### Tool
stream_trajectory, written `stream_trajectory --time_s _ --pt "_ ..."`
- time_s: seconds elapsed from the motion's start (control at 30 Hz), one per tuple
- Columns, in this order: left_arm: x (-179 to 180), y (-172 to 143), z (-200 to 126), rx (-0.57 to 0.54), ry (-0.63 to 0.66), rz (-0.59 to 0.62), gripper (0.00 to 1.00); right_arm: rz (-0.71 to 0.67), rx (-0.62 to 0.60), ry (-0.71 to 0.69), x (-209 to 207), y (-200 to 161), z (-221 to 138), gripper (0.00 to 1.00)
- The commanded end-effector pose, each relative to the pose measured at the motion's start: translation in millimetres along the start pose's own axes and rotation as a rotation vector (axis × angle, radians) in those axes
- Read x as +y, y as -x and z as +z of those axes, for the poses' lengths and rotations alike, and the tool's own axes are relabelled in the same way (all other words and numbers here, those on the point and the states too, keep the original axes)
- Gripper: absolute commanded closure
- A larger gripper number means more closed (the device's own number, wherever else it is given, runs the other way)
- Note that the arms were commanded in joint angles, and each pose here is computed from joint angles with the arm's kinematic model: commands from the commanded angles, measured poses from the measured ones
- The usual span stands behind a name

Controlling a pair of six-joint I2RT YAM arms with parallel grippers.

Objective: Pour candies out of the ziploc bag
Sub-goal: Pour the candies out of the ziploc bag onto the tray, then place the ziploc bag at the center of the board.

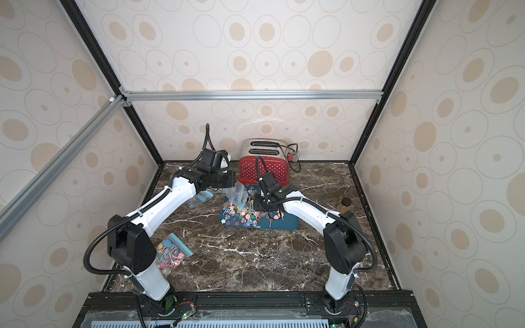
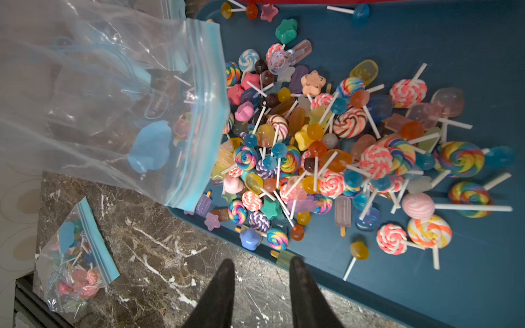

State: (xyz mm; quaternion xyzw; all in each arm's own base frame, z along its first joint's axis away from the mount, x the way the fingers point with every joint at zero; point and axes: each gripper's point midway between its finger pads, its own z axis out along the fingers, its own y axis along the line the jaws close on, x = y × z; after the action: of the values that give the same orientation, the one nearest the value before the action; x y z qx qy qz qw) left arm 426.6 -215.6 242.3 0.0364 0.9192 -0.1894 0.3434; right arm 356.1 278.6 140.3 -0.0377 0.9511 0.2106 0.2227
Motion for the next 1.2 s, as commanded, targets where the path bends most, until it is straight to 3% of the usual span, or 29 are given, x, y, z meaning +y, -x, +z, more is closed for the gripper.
stream_trajectory --time_s 0.0,0.23,0.4,0.57,0.73,0.8,0.97,1.17 --pt "34.4 19.1 -48.6 -0.087 0.132 -0.01 1.0 -0.013 -0.004 0.034 2.6 -4.3 -18.3 0.63" --pt "132.8 5.5 -86.9 -0.118 0.329 -0.177 1.0 -0.021 0.012 0.088 7.5 -18.7 -32.0 0.62" --pt "199.2 -31.5 -70.1 -0.083 0.342 -0.401 1.0 -0.029 0.027 0.108 13.9 -27.3 -30.3 0.61" --pt "225.9 -72.7 -49.6 -0.005 0.388 -0.503 1.0 -0.057 0.057 0.11 22.4 -39.4 -21.5 0.61" --pt "232.8 -83.4 -51.4 -0.011 0.429 -0.536 0.55 -0.07 0.084 0.107 25.2 -52.1 -12.8 0.61" --pt "232.8 -82.6 -56.4 -0.013 0.441 -0.535 0.43 -0.072 0.085 0.107 25.4 -54.8 -12.5 0.61" --pt "230.7 -81.6 -82.3 -0.007 0.493 -0.518 0.3 -0.074 0.082 0.109 24.1 -58.1 -13.0 0.61" --pt "242.5 -90.3 -149.2 -0.015 0.719 -0.499 0.25 -0.091 0.088 0.119 21.9 -64.1 -15.6 0.61"
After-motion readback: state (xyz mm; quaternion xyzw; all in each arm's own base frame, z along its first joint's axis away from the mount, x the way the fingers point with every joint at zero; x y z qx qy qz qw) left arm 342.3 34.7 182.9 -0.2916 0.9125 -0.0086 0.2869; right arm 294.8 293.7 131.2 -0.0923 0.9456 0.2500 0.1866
